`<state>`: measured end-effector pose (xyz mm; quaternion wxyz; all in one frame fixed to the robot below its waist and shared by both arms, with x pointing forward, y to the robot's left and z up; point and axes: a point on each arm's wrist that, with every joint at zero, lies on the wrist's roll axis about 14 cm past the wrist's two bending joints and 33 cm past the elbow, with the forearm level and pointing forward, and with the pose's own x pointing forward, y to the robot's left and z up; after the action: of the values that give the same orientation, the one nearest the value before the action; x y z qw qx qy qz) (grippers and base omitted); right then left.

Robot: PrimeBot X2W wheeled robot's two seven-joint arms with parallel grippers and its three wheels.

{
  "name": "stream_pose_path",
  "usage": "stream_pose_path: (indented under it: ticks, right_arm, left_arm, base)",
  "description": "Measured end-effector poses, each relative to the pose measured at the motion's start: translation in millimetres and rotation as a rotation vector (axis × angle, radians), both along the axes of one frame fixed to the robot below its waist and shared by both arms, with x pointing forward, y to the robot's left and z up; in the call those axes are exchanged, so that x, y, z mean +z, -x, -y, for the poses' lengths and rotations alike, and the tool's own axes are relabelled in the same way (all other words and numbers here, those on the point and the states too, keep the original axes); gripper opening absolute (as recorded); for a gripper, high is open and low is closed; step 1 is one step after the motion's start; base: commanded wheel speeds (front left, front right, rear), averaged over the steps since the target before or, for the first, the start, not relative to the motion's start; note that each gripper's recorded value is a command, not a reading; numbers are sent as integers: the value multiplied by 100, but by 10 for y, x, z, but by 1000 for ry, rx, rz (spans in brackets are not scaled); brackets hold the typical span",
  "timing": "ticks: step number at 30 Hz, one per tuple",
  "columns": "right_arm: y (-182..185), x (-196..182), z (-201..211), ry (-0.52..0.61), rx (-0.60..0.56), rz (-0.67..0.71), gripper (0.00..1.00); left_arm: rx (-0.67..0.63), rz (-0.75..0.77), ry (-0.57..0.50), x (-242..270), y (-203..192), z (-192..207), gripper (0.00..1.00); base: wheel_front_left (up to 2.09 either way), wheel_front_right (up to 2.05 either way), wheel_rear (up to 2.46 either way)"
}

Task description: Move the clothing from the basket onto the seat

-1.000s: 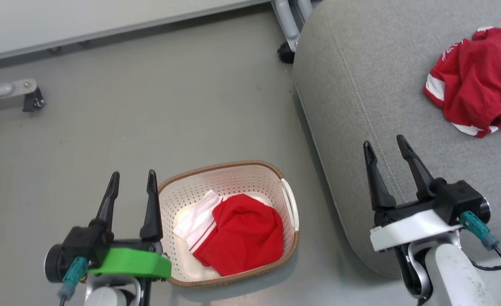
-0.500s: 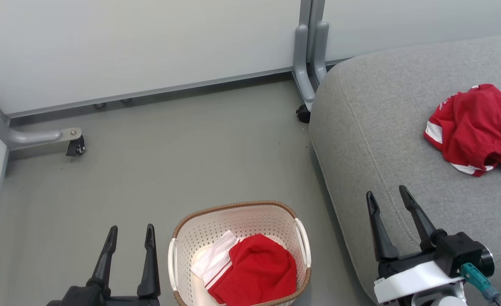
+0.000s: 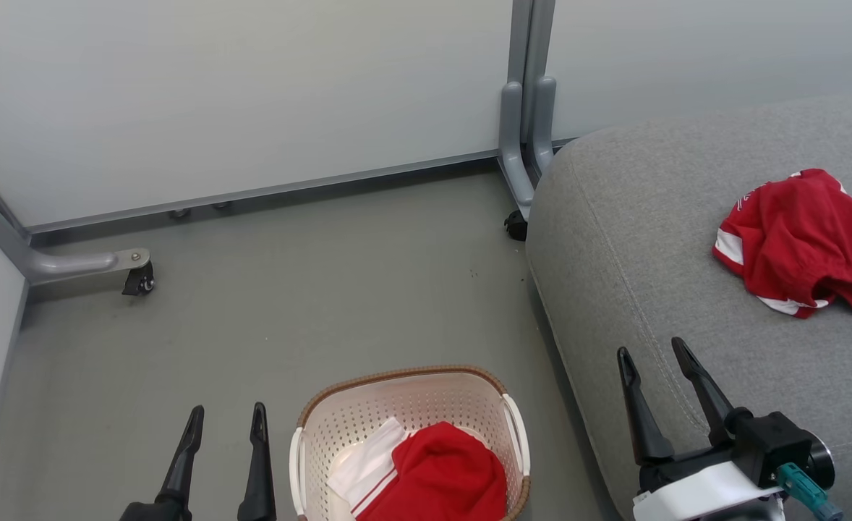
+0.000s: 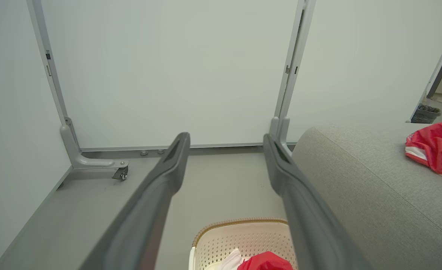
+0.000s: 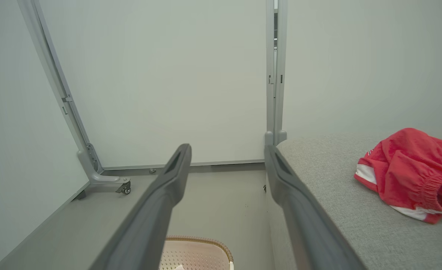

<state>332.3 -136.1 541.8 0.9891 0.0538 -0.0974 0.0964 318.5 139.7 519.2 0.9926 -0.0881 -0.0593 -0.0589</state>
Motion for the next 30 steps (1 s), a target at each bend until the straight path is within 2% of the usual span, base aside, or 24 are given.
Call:
stream_pose_path:
  ticks: [30]
  right_arm:
    - [-4, -61, 67, -5, -23, -21, 100]
  left_arm:
    - [-40, -29, 8, -76, -74, 144, 100]
  base:
    - [0, 0, 0]
